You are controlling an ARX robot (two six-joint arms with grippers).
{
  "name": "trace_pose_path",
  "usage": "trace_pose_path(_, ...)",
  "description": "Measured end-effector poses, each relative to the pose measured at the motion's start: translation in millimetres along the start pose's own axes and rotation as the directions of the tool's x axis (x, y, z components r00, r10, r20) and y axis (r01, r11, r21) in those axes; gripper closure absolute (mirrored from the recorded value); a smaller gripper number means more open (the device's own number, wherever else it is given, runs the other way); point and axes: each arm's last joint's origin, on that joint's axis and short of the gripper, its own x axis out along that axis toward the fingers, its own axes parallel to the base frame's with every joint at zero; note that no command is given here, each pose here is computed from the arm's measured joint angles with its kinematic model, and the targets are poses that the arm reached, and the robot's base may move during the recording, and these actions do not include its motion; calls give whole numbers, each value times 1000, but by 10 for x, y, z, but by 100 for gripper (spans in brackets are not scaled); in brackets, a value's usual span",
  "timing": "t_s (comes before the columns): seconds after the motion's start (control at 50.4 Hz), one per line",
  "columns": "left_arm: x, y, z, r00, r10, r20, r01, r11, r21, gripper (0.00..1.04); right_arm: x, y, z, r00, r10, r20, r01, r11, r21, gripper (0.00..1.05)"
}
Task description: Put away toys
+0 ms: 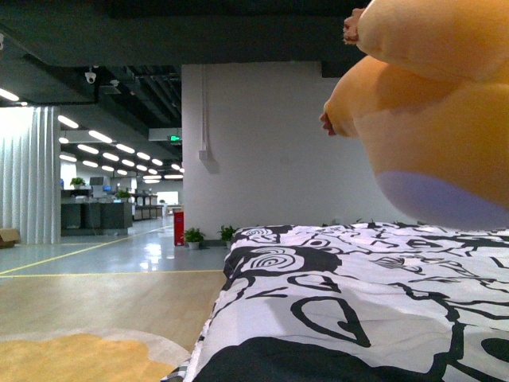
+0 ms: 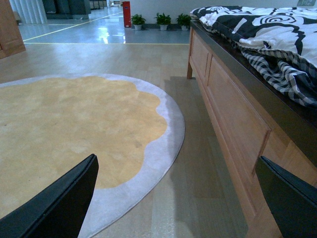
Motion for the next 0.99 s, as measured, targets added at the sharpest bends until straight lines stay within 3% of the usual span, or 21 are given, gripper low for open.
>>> trace_pose_path(0.198,0,0,0,1000,0,0,0,1000,0,6,-459,25,-358,999,38,-25,-37,998,60,98)
trace_pose_path(0.377,0,0,0,1000,0,0,0,1000,0,6,-635,40,-794,999,-31,-39,34,997,72,98)
trace_pose_path(0.515,0,0,0,1000,0,0,0,1000,0,6,-696,44,-1088,995,-99,-26,98,994,-46,98)
trace_pose_path(0.634,0,0,0,1000,0,0,0,1000,0,6,-754,-3,-1194,986,-164,-20,162,984,-79,98)
trace_pose_path(0.991,0,1,0,1000,2,0,-2,1000,0,6,-757,-5,-1196,986,-166,-20,163,983,-85,98)
